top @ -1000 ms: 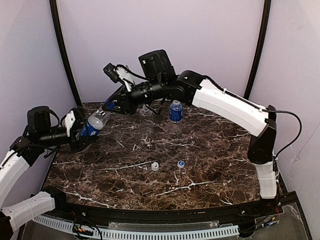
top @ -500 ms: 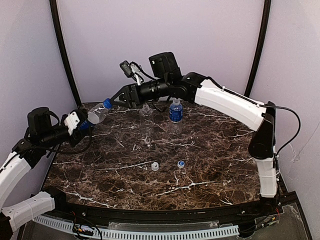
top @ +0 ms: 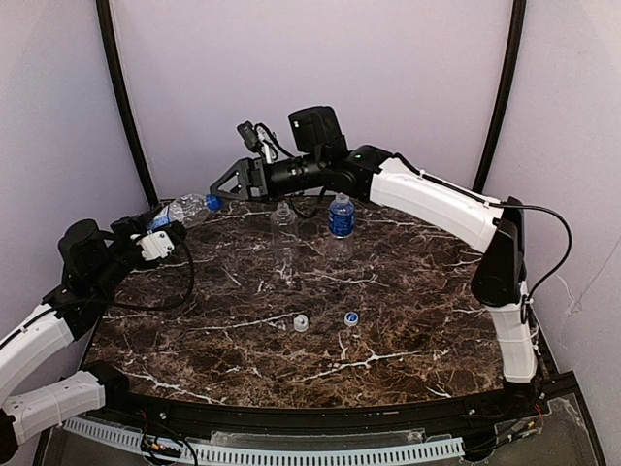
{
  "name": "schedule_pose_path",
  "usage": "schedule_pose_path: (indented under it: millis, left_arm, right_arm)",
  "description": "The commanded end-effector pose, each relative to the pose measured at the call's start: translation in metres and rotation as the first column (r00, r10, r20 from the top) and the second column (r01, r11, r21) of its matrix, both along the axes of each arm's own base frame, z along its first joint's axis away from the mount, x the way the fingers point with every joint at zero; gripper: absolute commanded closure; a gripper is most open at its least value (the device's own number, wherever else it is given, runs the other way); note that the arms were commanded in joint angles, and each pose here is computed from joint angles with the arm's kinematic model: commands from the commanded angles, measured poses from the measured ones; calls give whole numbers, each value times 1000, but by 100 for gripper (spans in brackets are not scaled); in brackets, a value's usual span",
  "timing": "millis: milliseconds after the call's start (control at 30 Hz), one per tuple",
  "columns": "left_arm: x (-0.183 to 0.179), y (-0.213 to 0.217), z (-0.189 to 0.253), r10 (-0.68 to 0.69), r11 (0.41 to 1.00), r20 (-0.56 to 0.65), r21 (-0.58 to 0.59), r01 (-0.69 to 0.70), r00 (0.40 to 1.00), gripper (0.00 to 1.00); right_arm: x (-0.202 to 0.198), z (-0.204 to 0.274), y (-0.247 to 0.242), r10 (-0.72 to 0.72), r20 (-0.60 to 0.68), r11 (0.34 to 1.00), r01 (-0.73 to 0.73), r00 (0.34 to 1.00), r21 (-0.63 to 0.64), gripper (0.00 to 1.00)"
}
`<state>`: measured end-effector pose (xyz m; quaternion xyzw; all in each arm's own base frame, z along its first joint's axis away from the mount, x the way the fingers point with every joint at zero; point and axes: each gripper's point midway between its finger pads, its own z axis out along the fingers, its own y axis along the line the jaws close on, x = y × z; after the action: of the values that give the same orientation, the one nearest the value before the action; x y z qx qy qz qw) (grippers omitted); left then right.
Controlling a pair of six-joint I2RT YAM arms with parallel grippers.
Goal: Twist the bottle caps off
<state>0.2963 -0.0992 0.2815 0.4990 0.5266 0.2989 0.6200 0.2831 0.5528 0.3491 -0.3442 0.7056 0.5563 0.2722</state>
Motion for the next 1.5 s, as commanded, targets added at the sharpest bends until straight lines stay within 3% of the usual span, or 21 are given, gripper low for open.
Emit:
schedule_pose_path:
  millis: [0, 200, 367, 467, 633, 800, 900, 967, 1000, 1033, 1067, 1133, 1200, 1300, 1400, 1467]
  left_arm:
    - [0, 2, 17, 21, 999, 109, 44, -26, 994, 73]
    - [1, -1, 16, 10, 999, 109, 44, -15, 994, 73]
    - [1, -4, 11, -3, 999, 98, 54, -3, 995, 73]
    - [0, -6, 9, -15, 998, 95, 66, 9, 995, 73]
    - [-1, -11, 6, -36, 995, 102, 92, 27, 994, 74]
    - [0, -10, 6, -27, 997, 90, 72, 21, 996, 74]
    - [-1, -11, 2, -30, 999, 47, 45, 28, 998, 74]
    - [-4, -14, -2, -48, 999, -37, -27, 47, 998, 74]
    - [-7, -20, 6, -83, 991, -72, -115, 74, 994, 74]
    - [-13, -23, -12, -109, 987, -182, -135, 85, 977, 74]
    - [-26, -35, -24, -194, 971, -297, -192, 140, 935, 74]
    - [-52, -59, -27, -364, 920, -389, -295, 259, 846, 75]
    - [-90, -75, -47, -500, 861, -530, -392, 326, 685, 76]
    - [-116, -89, -45, -610, 787, -575, -521, 331, 546, 76]
    - [-123, -92, -42, -643, 757, -585, -583, 294, 494, 77]
    - [-125, -94, -38, -657, 743, -581, -607, 283, 481, 78]
  right_arm:
    - [0, 5, 13, 28, -15, 999, -27, 999, 44, 18]
    - [-4, -4, 18, 71, -48, 997, -69, 996, 42, 31]
    - [-7, -2, 18, 89, -39, 995, -87, 995, 51, 58]
    - [-8, 1, 18, 100, -28, 993, -98, 995, 63, 66]
    - [-10, -2, 21, 120, -36, 991, -117, 992, 69, 70]
    - [-15, -1, 20, 149, -29, 987, -146, 988, 72, 99]
    - [-29, 3, 17, 224, 36, 971, -226, 974, 80, 100]
    - [-49, 3, 14, 293, 156, 951, -304, 943, 53, 100]
    - [-60, 1, 13, 316, 242, 943, -331, 917, 23, 100]
    - [-72, -2, 11, 338, 352, 935, -355, 873, -16, 100]
    - [-86, 3, 5, 355, 478, 924, -380, 803, -48, 100]
    - [-108, -10, -2, 391, 655, 902, -411, 647, -132, 100]
    - [-124, -25, -8, 413, 768, 884, -419, 489, -209, 100]
    - [-138, -49, -17, 452, 854, 855, -399, 257, -332, 100]
    - [-144, -76, -23, 500, 866, 817, -350, 32, -459, 100]
    - [-142, -90, -25, 527, 847, 796, -306, -77, -523, 100]
